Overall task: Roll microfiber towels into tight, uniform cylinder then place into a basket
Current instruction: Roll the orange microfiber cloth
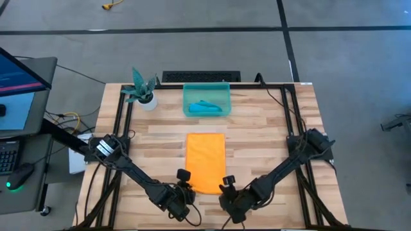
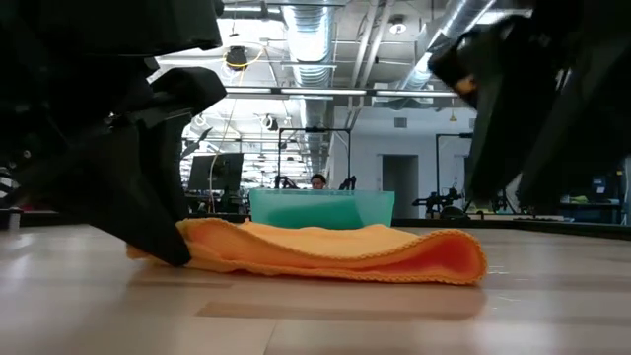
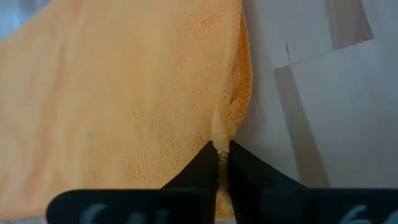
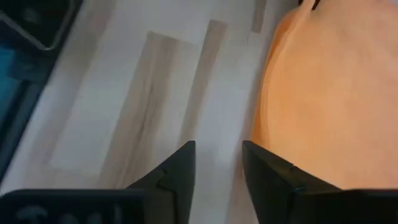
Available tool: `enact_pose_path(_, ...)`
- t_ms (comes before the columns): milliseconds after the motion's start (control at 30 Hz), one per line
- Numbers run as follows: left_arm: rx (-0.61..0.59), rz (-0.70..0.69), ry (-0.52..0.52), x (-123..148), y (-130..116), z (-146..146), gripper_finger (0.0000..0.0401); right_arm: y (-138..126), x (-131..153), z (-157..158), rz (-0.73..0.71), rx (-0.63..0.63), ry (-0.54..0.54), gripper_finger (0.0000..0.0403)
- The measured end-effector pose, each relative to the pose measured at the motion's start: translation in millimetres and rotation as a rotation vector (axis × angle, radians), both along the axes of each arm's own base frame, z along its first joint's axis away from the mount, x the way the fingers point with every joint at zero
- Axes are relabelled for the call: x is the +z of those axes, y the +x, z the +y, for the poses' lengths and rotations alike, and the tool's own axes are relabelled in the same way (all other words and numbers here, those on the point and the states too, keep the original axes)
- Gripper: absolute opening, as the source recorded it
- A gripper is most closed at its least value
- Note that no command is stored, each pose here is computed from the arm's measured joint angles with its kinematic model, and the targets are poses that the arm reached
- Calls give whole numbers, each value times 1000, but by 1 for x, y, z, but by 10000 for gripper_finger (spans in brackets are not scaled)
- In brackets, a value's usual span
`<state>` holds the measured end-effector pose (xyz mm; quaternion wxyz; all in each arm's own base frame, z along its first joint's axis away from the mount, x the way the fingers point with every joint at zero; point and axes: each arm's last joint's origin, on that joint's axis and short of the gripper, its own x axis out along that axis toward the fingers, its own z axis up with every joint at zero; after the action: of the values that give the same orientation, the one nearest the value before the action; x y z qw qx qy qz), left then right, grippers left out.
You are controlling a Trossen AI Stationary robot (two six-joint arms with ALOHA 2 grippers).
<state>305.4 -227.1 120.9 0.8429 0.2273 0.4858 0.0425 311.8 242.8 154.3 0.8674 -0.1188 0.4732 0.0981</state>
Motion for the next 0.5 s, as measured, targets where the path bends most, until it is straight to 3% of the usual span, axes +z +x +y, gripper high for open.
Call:
enact_pose_path(267,7,1,-11,0,0,-1,7,5,-17,-2,20,10,-52,223)
enact_pose_path(500,18,3,-19,1,-1,-1,11,15,9,0,58,2,-70,238)
